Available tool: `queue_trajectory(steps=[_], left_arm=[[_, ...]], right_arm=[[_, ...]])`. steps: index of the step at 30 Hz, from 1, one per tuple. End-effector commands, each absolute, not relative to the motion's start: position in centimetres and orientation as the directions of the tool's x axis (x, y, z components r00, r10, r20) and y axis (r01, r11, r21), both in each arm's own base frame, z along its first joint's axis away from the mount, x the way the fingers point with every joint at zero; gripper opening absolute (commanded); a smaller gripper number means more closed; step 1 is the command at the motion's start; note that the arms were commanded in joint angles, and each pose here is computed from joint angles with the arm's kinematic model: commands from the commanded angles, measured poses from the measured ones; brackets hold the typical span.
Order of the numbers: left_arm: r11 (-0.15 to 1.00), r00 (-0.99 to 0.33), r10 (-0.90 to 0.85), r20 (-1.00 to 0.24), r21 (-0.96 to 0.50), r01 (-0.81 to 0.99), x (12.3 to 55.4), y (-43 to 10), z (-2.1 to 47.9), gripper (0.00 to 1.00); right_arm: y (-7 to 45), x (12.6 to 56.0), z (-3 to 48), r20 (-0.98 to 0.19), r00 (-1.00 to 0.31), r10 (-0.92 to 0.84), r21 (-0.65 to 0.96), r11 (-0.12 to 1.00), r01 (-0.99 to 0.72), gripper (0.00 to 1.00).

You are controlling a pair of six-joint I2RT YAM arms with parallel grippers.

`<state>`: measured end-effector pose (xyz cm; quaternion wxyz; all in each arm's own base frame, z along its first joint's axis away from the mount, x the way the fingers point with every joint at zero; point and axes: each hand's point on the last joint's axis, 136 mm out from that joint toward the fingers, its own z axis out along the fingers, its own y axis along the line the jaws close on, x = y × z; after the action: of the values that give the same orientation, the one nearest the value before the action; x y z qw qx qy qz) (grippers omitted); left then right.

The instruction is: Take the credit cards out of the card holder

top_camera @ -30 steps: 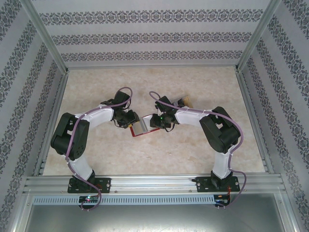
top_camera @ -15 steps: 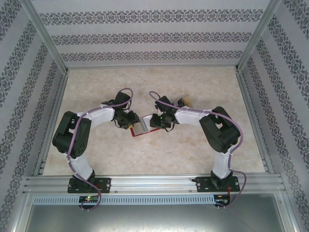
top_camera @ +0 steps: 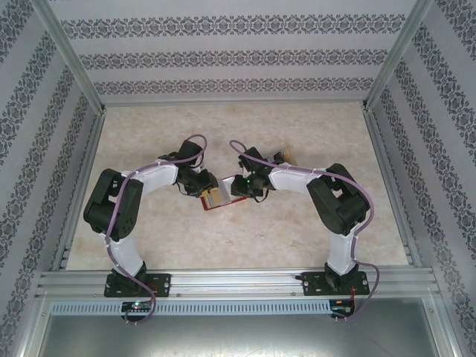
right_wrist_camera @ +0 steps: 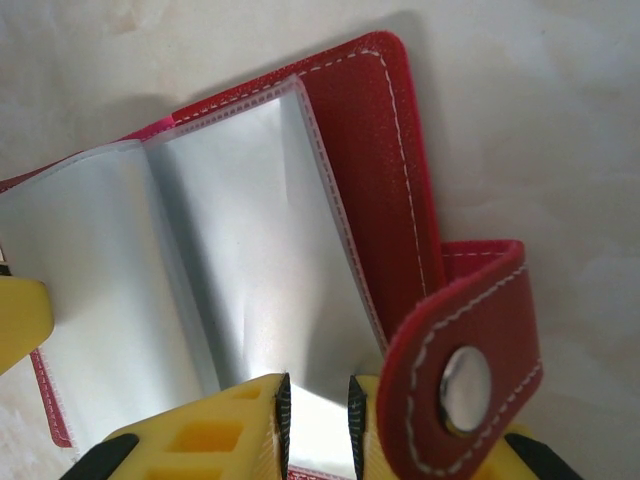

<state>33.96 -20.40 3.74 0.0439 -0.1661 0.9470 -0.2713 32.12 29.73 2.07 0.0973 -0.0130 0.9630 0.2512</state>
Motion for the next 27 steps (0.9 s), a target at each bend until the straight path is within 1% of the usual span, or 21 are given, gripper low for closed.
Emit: queue_trajectory(steps=[1,7,14,20,23,27], left_arm=[[0.780,-0.949,-0.314,-0.002,-0.570,-0.257,35.0,-21.2,4.3,0.36],[0.759,-0.958,-0.285,-0.009,-0.613,-0.220,35.4,-22.1,5.1,0.37],[0.706,-0.966,-0.256,-0.016,-0.686,-0.176,35.7,-23.4,6.4,0.42],[0.686,-0.970,-0.242,-0.022,-0.711,-0.156,36.0,-24.3,6.9,0.41],[0.708,-0.969,-0.246,-0.012,-0.685,-0.172,35.9,-24.1,6.4,0.39],[0.812,-0.962,-0.274,-0.013,-0.539,-0.224,35.0,-21.3,4.6,0.35]], right_arm=[[28.8,31.5,-0.1,-0.148,-0.989,0.009,0.433,0.900,-0.056,0.27],[28.6,31.6,0.1,-0.149,-0.989,0.018,0.436,0.899,-0.050,0.27],[28.5,31.6,0.4,-0.154,-0.988,0.026,0.445,0.894,-0.046,0.27],[28.4,31.9,1.2,-0.169,-0.985,0.042,0.462,0.886,-0.041,0.26],[28.1,32.1,1.9,-0.182,-0.982,0.059,0.471,0.881,-0.035,0.26],[27.4,32.4,3.6,-0.218,-0.972,0.089,0.483,0.875,-0.028,0.27]])
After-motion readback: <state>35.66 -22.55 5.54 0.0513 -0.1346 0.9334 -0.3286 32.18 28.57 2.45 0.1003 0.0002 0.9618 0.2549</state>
